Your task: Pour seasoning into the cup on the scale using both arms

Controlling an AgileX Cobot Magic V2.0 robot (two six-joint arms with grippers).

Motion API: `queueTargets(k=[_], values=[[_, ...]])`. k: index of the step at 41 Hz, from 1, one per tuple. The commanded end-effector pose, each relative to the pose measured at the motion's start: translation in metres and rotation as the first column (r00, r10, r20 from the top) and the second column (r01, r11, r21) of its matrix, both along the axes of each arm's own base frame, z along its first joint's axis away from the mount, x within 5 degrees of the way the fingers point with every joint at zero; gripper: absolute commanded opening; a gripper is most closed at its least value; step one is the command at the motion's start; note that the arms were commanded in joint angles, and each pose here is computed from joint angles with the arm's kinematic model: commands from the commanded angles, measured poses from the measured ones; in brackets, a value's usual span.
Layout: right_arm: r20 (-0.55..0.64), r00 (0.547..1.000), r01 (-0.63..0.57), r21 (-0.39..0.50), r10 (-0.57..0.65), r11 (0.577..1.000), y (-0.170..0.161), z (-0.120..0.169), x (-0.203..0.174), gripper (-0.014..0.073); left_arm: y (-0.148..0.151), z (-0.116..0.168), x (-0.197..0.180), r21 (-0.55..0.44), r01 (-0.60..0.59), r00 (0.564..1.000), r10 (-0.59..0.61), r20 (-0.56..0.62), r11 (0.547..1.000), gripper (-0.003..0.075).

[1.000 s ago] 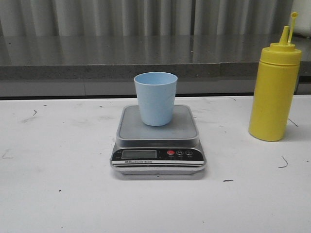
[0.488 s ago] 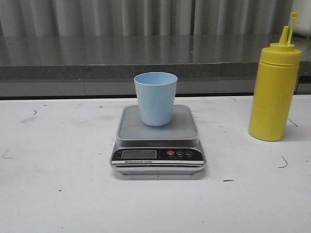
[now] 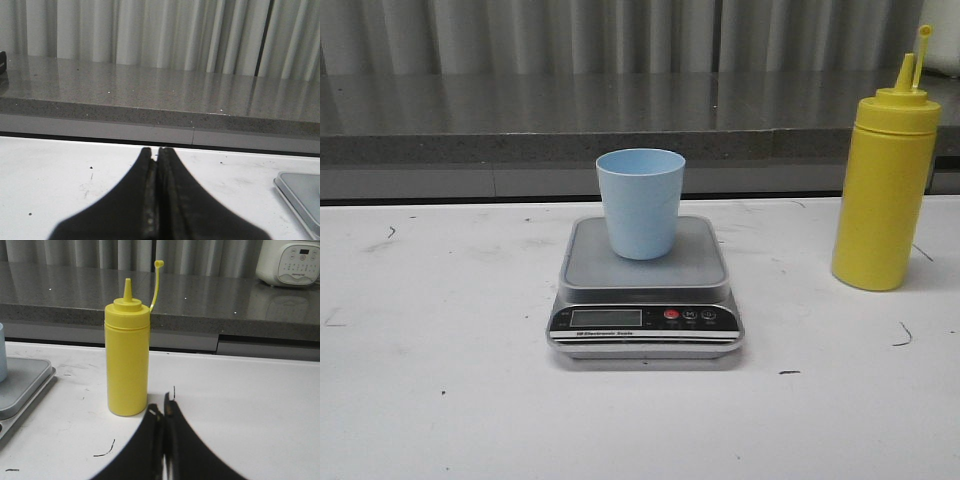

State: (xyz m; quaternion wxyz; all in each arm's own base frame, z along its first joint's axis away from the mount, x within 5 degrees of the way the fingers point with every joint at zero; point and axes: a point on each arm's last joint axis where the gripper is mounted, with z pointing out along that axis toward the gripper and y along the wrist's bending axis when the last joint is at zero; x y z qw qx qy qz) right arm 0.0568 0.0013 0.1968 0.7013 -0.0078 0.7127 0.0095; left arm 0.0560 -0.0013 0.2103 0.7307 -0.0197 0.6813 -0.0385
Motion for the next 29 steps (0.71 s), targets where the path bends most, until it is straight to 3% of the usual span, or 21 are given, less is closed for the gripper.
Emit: queueTargets(k=[1, 29], values=[[0.109, 0.994, 0.0, -0.005, 0.001, 1.0, 0.0001, 0.011, -0.0019, -0.0067, -0.0001, -0.0003, -0.0007, -0.016, 0.003, 0.998, -0.002, 0.069, 1.0, -0.002], [0.122, 0.993, 0.0, 0.029, -0.003, 1.0, -0.0001, 0.0122, -0.0021, -0.0067, -0.0001, -0.0003, -0.0007, -0.016, 0.003, 0.998, -0.002, 0.069, 1.0, -0.002]])
